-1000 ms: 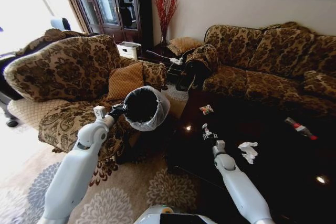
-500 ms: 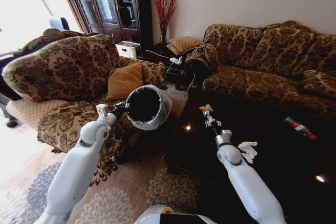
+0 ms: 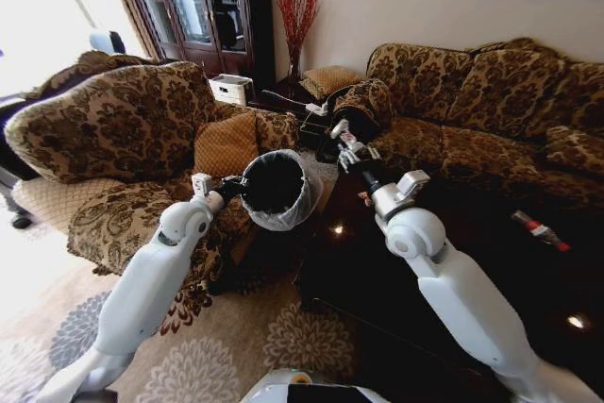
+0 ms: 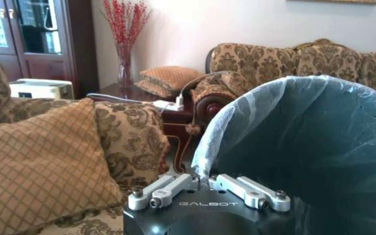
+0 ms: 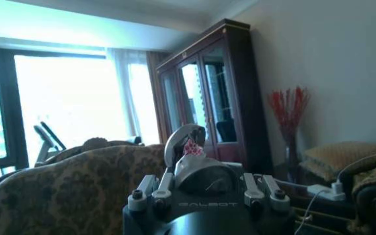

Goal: Move to the front of the table and place the trash on the table into the trash bin.

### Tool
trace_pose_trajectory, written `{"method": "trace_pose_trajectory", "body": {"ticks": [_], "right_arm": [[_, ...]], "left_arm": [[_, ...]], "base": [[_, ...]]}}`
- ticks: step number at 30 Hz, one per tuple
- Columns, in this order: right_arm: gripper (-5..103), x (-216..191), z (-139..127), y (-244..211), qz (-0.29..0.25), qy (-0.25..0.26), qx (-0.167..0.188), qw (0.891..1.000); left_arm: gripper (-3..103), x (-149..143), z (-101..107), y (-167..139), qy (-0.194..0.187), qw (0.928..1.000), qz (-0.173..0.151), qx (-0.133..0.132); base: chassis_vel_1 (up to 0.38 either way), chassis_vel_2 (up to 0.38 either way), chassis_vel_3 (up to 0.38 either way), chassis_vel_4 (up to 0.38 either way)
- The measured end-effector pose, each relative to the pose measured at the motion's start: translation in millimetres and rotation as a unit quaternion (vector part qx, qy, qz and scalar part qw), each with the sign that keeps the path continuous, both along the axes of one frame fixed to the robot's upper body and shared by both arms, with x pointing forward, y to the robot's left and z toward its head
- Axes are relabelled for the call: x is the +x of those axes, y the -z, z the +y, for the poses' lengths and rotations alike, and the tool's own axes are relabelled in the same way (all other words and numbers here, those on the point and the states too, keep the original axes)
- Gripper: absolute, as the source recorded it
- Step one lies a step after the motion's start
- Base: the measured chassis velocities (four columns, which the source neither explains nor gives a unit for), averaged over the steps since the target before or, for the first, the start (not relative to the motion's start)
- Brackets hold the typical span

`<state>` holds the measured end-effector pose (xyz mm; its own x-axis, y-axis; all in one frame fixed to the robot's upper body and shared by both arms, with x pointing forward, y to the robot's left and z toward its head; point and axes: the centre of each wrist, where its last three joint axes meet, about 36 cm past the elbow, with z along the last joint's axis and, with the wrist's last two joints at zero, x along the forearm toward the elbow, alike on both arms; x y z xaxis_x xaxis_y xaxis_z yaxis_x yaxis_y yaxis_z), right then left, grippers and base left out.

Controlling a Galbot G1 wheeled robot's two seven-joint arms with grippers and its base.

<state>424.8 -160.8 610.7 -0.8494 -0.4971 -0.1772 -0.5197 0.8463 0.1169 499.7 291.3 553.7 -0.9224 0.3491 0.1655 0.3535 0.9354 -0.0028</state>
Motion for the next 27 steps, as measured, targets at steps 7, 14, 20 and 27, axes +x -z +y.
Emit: {"method": "trace_pose_trajectory", "body": {"ticks": [7,14,20,27], "right_arm": [[40,-19,21,5,0.039,-0.060,-0.019,0.997],[39,-13,27,17,0.054,-0.057,-0.042,0.996],[61,-10,29,18,0.049,-0.053,-0.048,0.996],[83,-5,23,23,0.041,-0.039,-0.052,0.997]], "left_arm": [[2,6,-4,3,0.002,1.0000,0.006,-0.001],[2,8,-9,3,0.005,0.9999,0.007,-0.007],[2,10,-16,4,0.007,0.9999,0.009,-0.013],[2,11,-21,6,0.010,0.9997,0.012,-0.016]], "base": [[0.000,0.000,0.000,0.000],[0.000,0.000,0.000,0.000],[0.000,0.000,0.000,0.000],[0.000,0.000,0.000,0.000]]}}
